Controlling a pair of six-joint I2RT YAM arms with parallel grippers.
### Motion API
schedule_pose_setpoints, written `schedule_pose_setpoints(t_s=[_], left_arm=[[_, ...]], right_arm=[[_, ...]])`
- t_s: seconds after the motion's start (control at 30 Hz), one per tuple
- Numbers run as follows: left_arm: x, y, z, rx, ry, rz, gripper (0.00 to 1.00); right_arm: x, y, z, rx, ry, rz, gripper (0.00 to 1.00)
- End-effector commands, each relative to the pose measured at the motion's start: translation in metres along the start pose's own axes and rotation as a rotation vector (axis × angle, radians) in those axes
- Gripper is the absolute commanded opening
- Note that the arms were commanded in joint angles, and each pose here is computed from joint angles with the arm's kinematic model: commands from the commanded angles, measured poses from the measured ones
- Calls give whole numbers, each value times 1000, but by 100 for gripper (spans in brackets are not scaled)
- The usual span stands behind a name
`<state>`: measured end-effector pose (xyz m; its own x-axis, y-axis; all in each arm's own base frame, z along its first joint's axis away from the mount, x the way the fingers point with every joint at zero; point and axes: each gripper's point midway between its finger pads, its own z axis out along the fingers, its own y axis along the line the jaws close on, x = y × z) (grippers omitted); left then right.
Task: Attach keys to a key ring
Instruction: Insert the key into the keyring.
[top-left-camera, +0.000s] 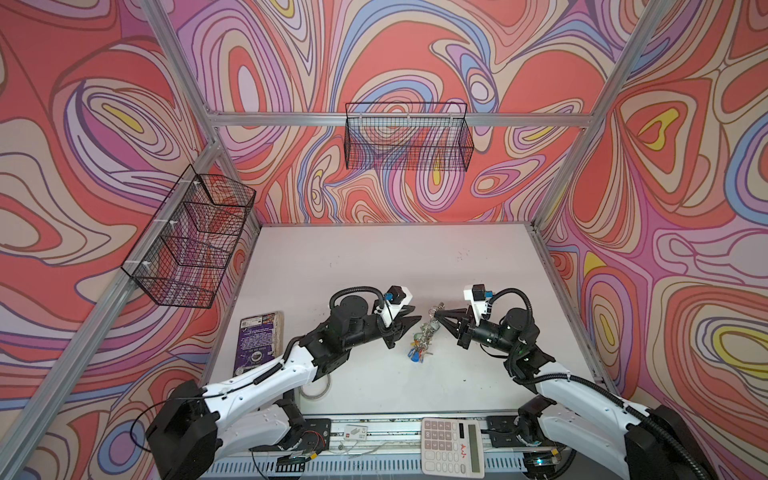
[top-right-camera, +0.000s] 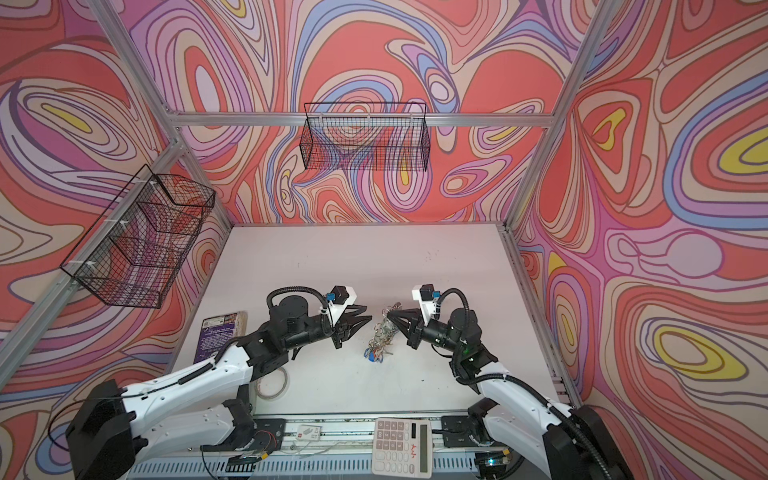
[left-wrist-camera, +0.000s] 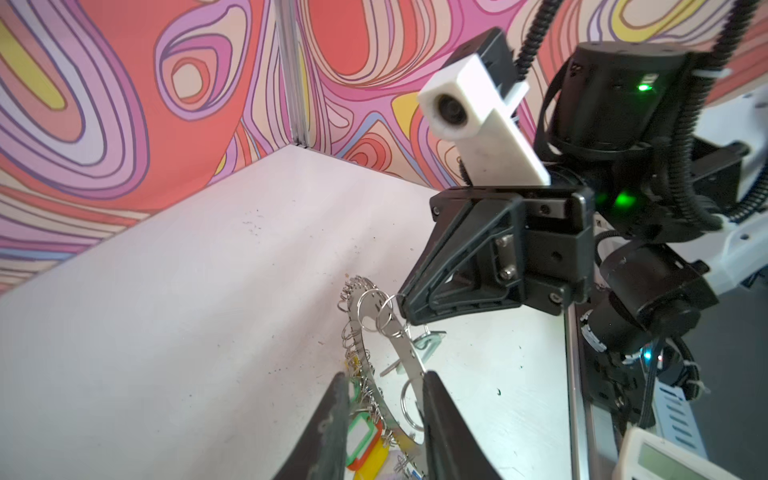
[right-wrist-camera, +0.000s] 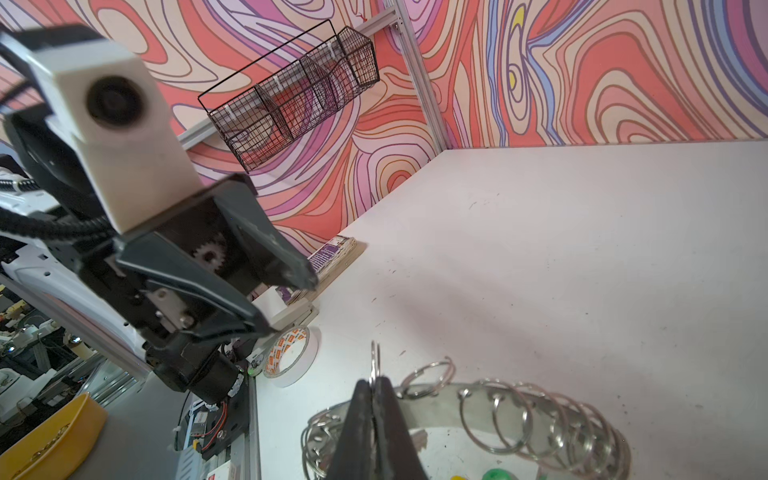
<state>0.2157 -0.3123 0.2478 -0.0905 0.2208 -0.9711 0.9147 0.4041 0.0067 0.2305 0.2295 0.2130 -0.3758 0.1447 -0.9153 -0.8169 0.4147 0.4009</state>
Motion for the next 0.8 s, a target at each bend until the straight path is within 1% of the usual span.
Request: schedule_pose_setpoints(t_s=[0.0, 0.1, 0.13, 0.17, 0.2, 0.3, 0.4, 0.6, 0.77], left_arm=[[43, -19, -21, 125, 253, 269, 36], [54, -19, -28, 188, 369, 410, 40], [55, -18, -28, 208, 405, 441, 40], [55, -17, -26, 224, 437, 448, 41], [54, -17, -25, 248, 454, 482, 42], [49, -16, -19, 301, 485, 522, 44], [39, -17, -10, 339, 469, 538, 42], [37, -19, 3, 417, 516, 520, 38], [31, -15, 15, 412, 499, 515, 37]], right_arm=[[-8, 7, 0, -9, -44, -99, 0], [-1, 8, 4, 0, -26, -121, 0], [0, 9, 5, 2, -24, -132, 0], [2, 10, 6, 3, -22, -138, 0], [3, 11, 6, 1, -22, -144, 0], [5, 14, 7, 0, -18, -165, 0], [8, 17, 8, 0, -9, -178, 0], [10, 19, 10, -2, -1, -190, 0], [10, 21, 11, -11, -1, -191, 0]])
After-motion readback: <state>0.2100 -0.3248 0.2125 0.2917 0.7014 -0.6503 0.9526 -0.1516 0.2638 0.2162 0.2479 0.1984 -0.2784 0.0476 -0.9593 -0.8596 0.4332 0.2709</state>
